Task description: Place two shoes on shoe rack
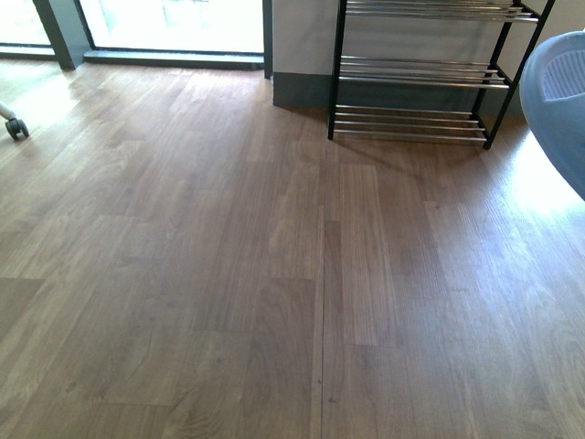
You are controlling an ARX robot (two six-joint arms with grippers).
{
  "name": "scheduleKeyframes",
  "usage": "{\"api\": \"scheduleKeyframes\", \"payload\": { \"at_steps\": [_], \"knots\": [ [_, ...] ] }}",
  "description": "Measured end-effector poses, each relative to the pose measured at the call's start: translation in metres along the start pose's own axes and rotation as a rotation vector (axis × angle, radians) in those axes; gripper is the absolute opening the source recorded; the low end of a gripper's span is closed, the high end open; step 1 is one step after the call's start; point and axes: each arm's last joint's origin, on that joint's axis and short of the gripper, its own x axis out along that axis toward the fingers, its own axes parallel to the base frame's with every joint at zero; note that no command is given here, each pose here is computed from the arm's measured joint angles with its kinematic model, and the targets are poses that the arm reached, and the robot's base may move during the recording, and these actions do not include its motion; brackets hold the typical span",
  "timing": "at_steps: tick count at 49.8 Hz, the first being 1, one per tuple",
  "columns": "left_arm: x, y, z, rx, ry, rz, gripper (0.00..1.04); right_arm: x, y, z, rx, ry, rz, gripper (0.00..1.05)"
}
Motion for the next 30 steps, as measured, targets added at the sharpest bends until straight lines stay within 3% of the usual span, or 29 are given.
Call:
{"api": "scheduleKeyframes", "payload": {
  "at_steps": [11,30],
  "knots": [
    [-0.028,0.002,-0.028,-0.059,-0.139,0.099,0.02,0.000,0.000,0.000,0.000,0.000,0.000,0.02],
    [-0.021,0.005,-0.041,-0.097,-0.209,0.171,0.02,0.000,0.000,0.000,0.000,0.000,0.000,0.02]
  ]
}}
